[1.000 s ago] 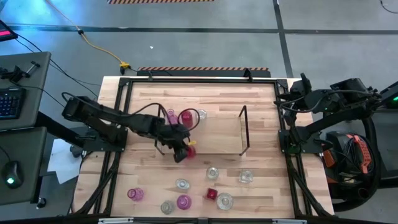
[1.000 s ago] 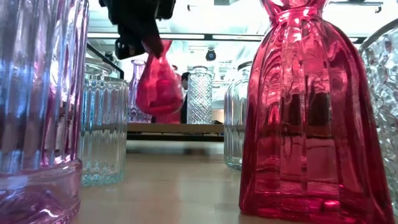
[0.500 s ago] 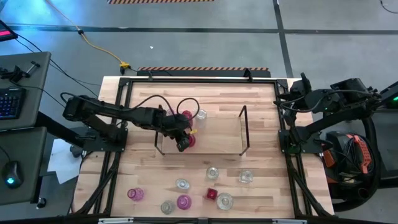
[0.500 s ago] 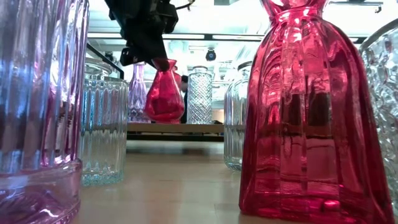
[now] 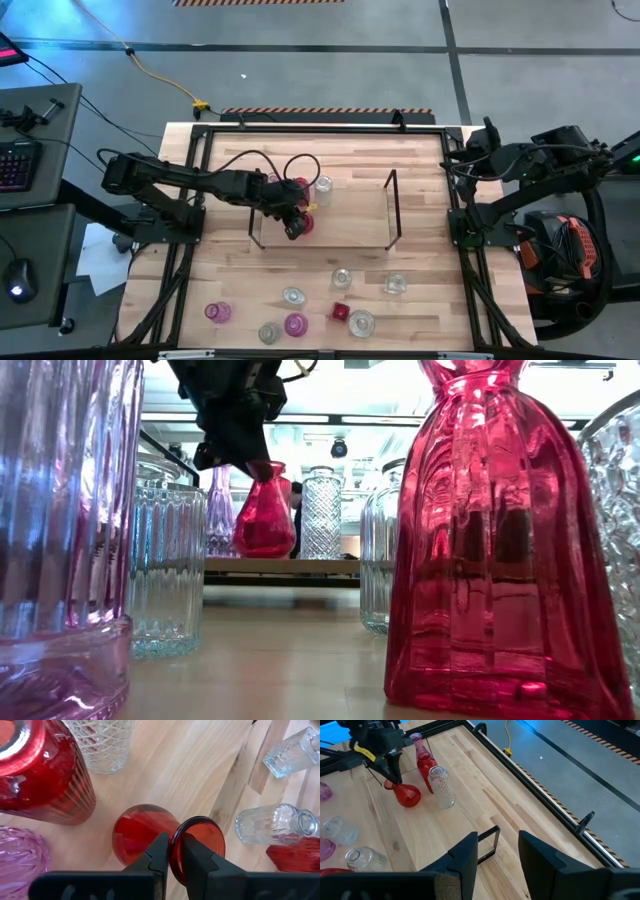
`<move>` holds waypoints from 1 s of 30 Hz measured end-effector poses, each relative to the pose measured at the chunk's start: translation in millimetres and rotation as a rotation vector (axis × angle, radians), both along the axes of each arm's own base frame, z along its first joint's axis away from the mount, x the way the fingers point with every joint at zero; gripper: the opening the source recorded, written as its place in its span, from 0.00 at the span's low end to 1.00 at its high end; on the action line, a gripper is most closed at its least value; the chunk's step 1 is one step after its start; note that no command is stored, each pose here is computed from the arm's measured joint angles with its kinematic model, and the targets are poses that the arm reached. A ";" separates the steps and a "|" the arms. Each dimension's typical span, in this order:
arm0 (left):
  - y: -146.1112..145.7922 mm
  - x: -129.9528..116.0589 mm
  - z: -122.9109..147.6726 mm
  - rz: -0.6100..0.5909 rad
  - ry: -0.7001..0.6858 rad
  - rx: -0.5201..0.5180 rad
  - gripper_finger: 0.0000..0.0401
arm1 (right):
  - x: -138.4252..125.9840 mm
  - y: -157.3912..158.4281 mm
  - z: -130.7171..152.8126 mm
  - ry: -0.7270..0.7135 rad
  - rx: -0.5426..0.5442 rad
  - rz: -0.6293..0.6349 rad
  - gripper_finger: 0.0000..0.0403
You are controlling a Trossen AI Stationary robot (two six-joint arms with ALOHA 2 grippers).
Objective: Sort vases onto shelf
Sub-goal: Put the red vase aligned with the other red vase on the shelf
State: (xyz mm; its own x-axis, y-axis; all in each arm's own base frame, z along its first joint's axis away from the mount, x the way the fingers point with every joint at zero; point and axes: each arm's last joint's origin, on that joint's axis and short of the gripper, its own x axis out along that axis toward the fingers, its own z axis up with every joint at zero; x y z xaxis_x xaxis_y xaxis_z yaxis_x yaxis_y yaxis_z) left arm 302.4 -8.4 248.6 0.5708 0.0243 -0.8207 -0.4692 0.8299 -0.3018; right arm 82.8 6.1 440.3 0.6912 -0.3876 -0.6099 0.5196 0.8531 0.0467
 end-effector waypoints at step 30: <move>0.8 5.1 2.2 0.029 -0.059 0.024 0.23 | 0.0 0.0 0.0 0.002 -0.004 0.003 0.31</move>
State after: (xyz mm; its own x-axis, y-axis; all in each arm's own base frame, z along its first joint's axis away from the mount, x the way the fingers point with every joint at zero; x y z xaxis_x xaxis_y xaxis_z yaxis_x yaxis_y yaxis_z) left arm 307.4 -7.6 250.7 0.6173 0.0612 -0.7843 -0.4752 0.8236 -0.3097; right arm 82.8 6.1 440.3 0.6910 -0.3879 -0.6099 0.5175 0.8546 0.0427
